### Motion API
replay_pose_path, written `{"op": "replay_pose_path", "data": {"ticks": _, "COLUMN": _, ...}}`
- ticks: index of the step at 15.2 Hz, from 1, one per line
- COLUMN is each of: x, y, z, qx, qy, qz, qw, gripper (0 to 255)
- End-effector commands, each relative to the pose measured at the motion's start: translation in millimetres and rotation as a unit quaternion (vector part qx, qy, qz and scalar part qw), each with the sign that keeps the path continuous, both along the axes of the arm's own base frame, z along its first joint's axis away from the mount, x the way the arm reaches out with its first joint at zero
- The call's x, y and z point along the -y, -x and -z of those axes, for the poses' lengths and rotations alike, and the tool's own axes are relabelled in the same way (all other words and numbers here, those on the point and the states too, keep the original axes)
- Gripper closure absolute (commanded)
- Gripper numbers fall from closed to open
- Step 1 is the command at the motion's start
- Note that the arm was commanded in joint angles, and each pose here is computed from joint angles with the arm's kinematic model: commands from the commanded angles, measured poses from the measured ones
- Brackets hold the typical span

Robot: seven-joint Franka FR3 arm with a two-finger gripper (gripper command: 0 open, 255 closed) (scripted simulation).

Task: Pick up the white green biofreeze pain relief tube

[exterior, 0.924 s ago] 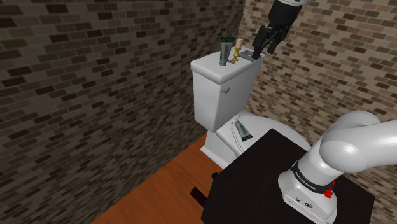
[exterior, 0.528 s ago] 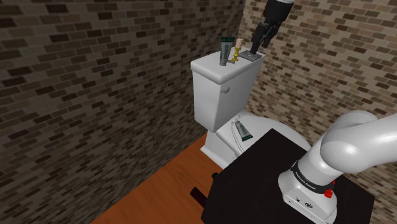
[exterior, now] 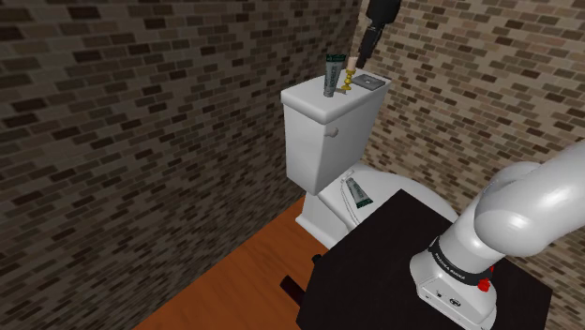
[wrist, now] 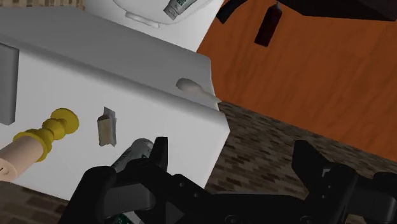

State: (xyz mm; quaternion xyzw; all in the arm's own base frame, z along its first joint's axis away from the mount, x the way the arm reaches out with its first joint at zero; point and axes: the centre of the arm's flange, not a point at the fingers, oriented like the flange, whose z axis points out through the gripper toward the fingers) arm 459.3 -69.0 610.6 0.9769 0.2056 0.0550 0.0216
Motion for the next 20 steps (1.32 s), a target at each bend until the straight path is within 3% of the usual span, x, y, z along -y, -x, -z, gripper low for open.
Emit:
{"op": "replay_pose_path", "data": {"ticks": 1, "x": 11, "y": -24, "z": 0, "qx": -0.004, "qy": 0.003, "qz": -0.04, "qw": 0.9992, "gripper": 0}}
{"op": "replay_pose_path", "data": {"ticks": 6, "x": 26, "y": -91, "z": 4, "qx": -0.014, "qy": 0.009, "qz": -0.131, "qw": 0.9913, "gripper": 0}}
{"op": "replay_pose_path", "data": {"ticks": 12, "x": 28, "y": -169, "z": 9, "qx": -0.024, "qy": 0.015, "qz": -0.233, "qw": 0.972, "gripper": 0}}
{"op": "replay_pose_path", "data": {"ticks": 20, "x": 28, "y": -169, "z": 49, "qx": -0.024, "qy": 0.015, "qz": -0.233, "qw": 0.972, "gripper": 0}}
